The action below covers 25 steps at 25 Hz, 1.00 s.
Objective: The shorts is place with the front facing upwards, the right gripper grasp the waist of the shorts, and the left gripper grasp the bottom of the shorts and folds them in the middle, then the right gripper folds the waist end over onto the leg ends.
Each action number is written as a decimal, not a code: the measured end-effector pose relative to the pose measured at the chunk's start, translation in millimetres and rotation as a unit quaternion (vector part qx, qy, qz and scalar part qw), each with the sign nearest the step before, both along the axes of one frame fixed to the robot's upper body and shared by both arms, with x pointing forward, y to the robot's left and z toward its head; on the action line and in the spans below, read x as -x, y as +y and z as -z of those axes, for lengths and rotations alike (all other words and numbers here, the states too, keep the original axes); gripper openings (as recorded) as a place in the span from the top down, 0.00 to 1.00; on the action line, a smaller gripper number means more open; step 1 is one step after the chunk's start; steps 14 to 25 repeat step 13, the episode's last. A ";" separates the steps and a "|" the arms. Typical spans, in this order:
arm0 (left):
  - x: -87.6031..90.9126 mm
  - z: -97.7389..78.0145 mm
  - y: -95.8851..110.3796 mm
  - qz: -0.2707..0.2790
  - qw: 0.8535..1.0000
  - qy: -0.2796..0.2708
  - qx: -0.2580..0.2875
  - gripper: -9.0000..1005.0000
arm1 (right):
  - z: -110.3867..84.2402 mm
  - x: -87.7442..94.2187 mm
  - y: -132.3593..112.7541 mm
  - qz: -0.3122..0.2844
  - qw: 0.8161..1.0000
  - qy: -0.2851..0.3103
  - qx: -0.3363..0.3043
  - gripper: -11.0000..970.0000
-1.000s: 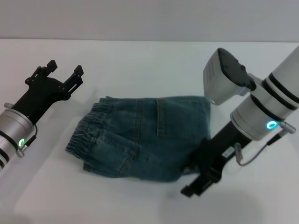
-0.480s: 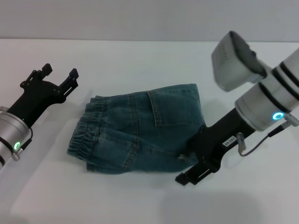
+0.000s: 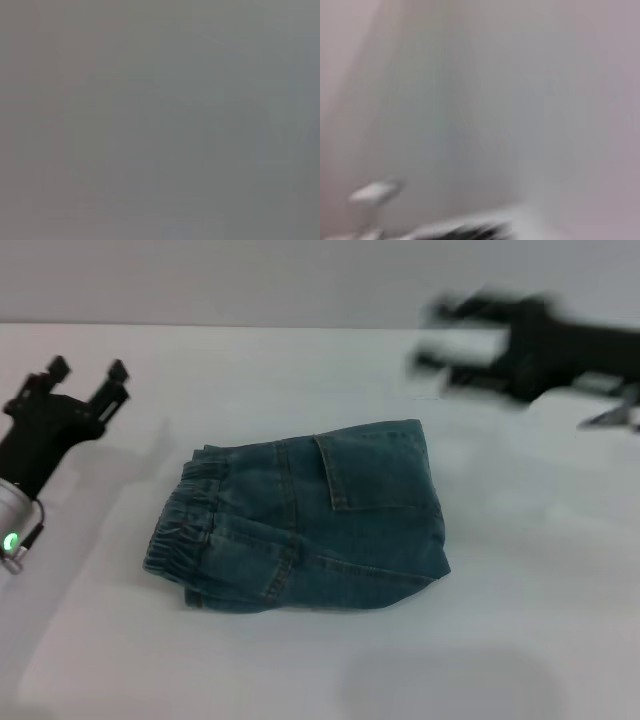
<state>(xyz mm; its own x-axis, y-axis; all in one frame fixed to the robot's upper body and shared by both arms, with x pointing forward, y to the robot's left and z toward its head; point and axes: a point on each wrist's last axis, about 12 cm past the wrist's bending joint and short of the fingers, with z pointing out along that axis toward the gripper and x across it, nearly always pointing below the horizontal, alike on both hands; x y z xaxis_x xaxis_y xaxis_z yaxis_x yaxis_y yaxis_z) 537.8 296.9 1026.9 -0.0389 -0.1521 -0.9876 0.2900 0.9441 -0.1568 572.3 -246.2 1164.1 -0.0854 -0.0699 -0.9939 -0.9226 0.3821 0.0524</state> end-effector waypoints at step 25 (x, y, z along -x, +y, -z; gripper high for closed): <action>50.2 -10.0 30.2 -0.080 0.989 -0.118 0.047 0.20 | 79.8 32.2 -119.5 0.556 0.798 -0.208 -0.105 0.33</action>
